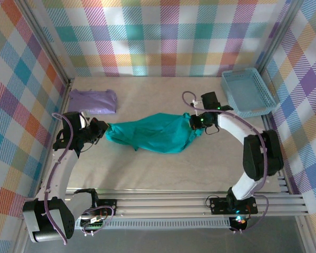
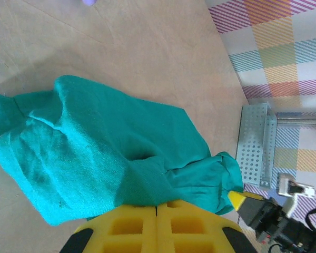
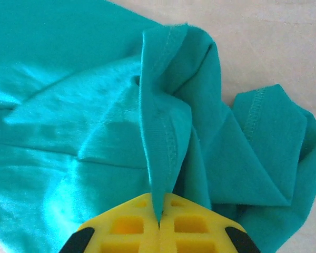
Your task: Fold the inside-out t-shirt
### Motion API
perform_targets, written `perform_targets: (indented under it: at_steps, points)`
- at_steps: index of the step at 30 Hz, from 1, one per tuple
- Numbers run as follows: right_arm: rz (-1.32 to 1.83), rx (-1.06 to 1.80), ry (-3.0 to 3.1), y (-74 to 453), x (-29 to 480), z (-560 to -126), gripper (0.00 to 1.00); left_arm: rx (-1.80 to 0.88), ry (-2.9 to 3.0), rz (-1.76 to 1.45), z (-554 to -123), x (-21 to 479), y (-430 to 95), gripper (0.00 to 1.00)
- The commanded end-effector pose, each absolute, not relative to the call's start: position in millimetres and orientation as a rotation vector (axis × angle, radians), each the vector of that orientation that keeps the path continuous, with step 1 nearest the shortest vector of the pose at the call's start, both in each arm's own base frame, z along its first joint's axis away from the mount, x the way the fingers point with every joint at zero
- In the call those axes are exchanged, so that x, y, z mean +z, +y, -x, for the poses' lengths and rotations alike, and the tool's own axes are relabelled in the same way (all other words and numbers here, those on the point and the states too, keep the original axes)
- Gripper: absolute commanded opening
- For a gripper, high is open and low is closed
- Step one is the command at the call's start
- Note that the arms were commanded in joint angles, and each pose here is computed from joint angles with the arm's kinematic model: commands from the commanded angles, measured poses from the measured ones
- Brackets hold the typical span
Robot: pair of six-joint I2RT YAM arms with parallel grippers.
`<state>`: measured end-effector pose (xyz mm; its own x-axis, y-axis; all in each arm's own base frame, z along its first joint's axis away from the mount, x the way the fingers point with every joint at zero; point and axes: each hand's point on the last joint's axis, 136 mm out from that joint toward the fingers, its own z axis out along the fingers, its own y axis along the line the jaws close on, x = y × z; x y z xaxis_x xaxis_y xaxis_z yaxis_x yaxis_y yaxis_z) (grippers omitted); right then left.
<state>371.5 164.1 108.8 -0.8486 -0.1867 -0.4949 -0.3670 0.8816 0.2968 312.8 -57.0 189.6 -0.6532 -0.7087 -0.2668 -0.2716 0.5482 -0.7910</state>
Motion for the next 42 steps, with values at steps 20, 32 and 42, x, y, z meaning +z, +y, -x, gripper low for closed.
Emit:
perform_targets:
  at_steps: [20, 32, 42]
  points:
    - [0.265, 0.837, 1.611, 90.2, 457.8, -264.5, 0.0, -0.961, 1.739, 0.567, -283.1, 443.0, -14.9, 0.0]
    - [-0.001, 0.819, 1.699, 61.0, 406.5, -384.9, 0.0, -0.661, 1.926, 0.722, -400.5, 360.5, -4.1, 0.0]
    - [0.076, 0.694, 1.564, 53.6, 501.9, -456.1, 0.0, -0.655, 1.664, 0.539, -455.1, 527.3, 1.8, 0.0]
